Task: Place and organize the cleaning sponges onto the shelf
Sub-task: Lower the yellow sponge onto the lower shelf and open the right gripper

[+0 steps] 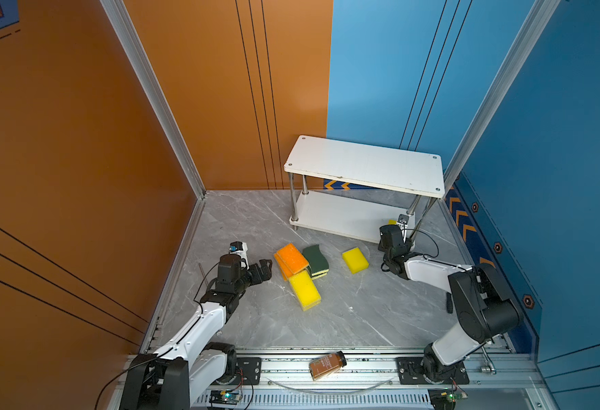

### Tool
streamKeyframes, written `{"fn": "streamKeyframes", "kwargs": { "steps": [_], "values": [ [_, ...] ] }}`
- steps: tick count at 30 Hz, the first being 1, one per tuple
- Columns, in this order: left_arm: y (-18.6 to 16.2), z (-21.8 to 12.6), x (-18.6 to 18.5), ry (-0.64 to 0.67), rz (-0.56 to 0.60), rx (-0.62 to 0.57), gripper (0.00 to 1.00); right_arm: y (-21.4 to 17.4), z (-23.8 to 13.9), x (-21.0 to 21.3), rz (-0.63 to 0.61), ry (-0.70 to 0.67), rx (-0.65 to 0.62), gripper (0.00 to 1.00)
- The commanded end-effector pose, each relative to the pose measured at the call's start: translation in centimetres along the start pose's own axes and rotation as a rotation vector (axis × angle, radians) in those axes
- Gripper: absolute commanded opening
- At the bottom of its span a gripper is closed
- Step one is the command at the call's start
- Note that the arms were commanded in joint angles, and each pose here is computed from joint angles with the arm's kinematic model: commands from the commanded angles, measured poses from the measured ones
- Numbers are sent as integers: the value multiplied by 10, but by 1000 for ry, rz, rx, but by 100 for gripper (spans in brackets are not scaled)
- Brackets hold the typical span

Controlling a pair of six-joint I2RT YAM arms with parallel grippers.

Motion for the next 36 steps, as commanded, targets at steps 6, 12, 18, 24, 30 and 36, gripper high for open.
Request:
{"fn": "streamKeyframes", "kwargs": {
  "steps": [6, 12, 18, 24, 30, 36],
  "values": [
    [-7, 0, 4, 6, -9, 23, 98, 2, 3, 1, -28, -29, -2, 60],
    [-8, 1, 5, 9, -9, 25, 98, 1, 5, 2, -31, -31, 5, 61],
    [-9, 1, 5, 10, -9, 29, 98, 0, 5, 1, -33, -37, 8, 62],
    [-10, 1, 6, 12, -9, 31, 98, -1, 7, -1, -22, -43, 12, 62],
    [-10, 1, 6, 12, -9, 31, 98, -1, 9, -1, -22, -40, 21, 62],
    [-11, 0, 7, 16, -7, 30, 98, -1, 9, -1, -24, -40, 24, 62]
  ]
}}
Point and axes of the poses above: each gripper's point midway between its finger pads, its own z axis out along the fingers, its own x axis along the line the jaws close on, y = z × x, the point moved 7 cm from there along -z, back along the fingers, and after that the axes turned 5 degrees about z, right-handed, at the moved point
